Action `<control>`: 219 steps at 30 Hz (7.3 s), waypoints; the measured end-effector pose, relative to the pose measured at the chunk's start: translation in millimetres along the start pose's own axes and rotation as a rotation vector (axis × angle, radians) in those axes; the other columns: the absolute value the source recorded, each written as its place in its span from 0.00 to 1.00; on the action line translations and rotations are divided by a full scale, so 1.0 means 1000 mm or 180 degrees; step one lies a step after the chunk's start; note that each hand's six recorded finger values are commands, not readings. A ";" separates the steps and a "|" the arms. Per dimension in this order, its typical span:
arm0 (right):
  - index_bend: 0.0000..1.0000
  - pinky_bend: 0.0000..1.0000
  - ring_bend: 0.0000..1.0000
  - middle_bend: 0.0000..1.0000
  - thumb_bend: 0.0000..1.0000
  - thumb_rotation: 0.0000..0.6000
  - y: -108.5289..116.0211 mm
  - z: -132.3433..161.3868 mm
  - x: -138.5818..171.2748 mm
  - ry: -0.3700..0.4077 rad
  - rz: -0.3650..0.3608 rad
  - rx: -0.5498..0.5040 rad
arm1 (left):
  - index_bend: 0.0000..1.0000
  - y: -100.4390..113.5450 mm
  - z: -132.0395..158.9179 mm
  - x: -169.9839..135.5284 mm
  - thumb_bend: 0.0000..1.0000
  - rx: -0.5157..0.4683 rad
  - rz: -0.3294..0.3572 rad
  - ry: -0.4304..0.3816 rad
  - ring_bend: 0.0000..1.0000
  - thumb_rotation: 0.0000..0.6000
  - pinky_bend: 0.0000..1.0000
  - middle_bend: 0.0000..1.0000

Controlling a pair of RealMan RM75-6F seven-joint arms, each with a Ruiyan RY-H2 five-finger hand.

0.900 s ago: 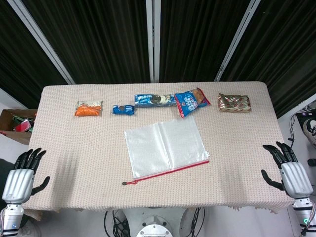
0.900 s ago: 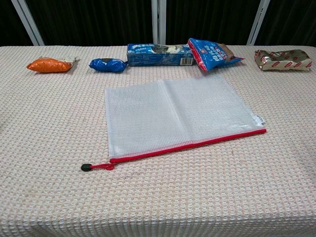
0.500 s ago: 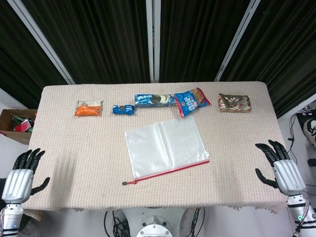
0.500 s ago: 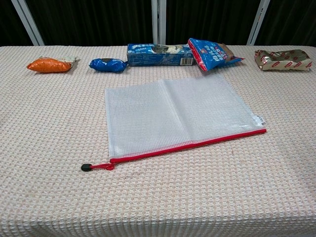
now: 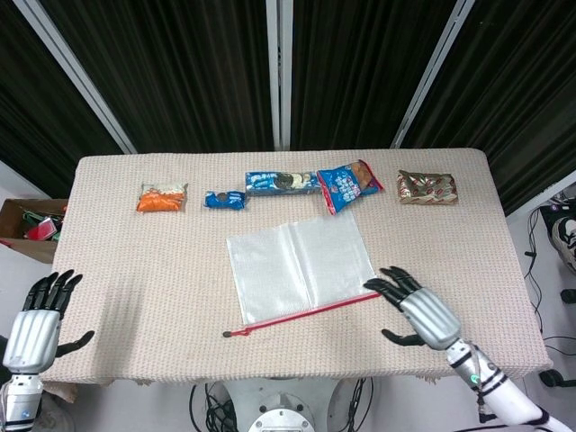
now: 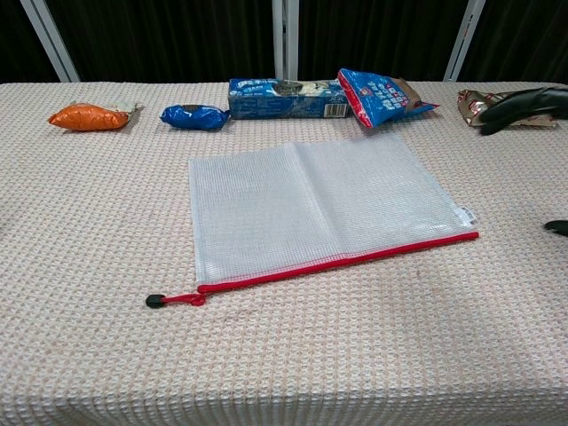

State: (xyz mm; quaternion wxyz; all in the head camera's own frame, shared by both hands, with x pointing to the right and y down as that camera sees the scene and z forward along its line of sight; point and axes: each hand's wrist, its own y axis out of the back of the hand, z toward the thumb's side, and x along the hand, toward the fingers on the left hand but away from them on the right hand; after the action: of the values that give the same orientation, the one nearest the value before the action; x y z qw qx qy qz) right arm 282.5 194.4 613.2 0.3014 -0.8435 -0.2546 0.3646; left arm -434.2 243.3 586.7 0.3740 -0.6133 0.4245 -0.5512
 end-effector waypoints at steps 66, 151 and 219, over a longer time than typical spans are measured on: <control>0.47 0.00 0.00 0.18 0.33 1.00 -0.146 0.157 -0.207 0.1163 0.0946 0.1062 | 0.11 -0.016 -0.006 0.001 0.00 -0.0297 -0.0061 -0.0060 0.04 1.00 0.10 0.07; 0.98 0.00 0.00 0.26 0.55 1.00 -0.015 0.173 -0.219 0.1544 -0.0896 0.0762 | 0.38 -0.075 0.203 0.150 0.17 -0.2614 -0.1176 -0.1843 0.05 1.00 0.11 0.12; 0.99 0.00 0.00 0.26 0.55 1.00 -0.040 0.129 -0.189 0.1149 -0.1357 0.0384 | 0.66 -0.096 0.193 0.143 0.49 -0.4244 -0.1334 -0.1469 0.09 1.00 0.11 0.23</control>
State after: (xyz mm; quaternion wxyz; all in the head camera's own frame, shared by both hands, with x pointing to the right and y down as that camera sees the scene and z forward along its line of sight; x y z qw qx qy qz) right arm 60.8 140.8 657.2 0.4614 -0.8027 -0.3463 0.1514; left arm -227.7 142.9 705.0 -0.1117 -0.8791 0.4539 -0.0929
